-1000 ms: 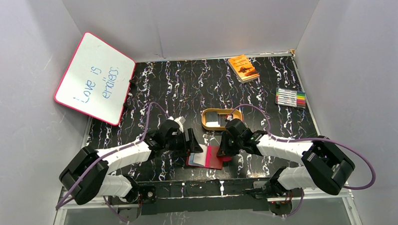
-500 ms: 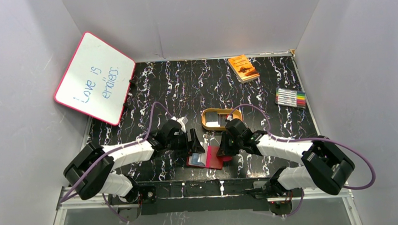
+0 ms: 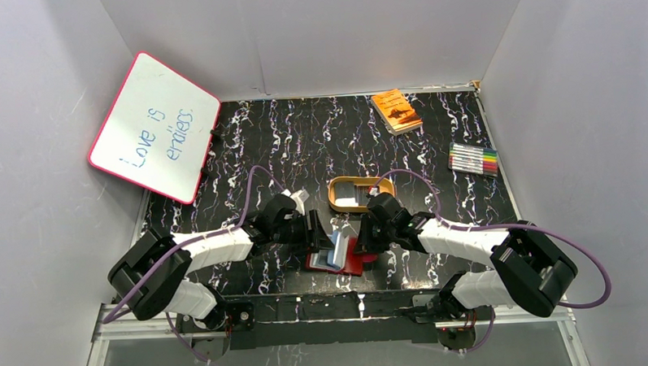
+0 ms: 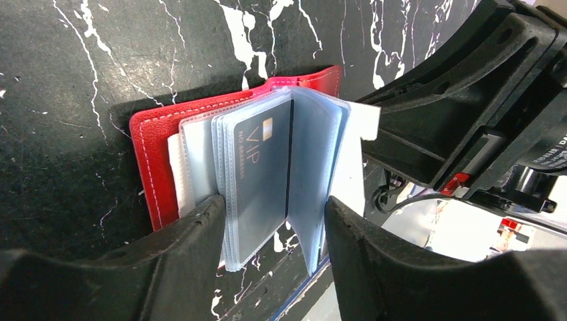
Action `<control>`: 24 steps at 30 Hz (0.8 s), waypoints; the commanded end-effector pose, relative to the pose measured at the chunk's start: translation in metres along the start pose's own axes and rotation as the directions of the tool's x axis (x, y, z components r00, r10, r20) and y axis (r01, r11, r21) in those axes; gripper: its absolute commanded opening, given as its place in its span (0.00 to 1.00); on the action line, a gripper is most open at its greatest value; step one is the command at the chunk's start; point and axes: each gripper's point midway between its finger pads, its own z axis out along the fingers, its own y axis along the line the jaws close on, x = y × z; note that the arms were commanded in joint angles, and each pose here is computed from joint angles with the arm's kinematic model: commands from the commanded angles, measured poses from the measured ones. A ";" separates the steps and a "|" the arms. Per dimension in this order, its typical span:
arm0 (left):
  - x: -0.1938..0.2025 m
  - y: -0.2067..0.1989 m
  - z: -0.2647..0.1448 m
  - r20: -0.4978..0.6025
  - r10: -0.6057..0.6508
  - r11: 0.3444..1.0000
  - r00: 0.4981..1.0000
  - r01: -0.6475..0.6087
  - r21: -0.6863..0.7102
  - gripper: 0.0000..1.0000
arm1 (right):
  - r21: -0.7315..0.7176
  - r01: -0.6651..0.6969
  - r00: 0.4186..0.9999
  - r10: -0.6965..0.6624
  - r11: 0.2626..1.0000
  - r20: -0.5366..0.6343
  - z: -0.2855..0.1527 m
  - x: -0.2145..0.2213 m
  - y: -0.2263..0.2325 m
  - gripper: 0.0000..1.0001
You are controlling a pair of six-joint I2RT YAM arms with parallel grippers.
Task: Put the credit cards into the card holder
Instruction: Open the card holder at the center of the board.
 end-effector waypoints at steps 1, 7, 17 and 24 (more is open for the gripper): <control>0.000 -0.044 -0.004 -0.023 0.036 0.983 0.999 -0.032 0.180 0.50 | 0.122 0.017 0.998 -0.010 0.992 -0.063 0.006 0.022 -0.035 0.18; 0.001 -0.043 -0.004 -0.026 0.032 0.983 0.999 -0.027 0.183 0.36 | 0.119 0.018 0.998 -0.011 0.993 -0.060 0.006 0.022 -0.034 0.18; 0.002 -0.052 -0.008 -0.028 0.035 0.972 0.999 -0.028 0.233 0.54 | 0.121 0.016 0.998 -0.009 0.992 -0.059 0.007 0.022 -0.035 0.18; 0.005 -0.057 -0.007 -0.045 0.033 0.964 0.998 -0.020 0.265 0.47 | 0.119 0.019 0.998 -0.012 0.993 -0.058 0.006 0.021 -0.034 0.19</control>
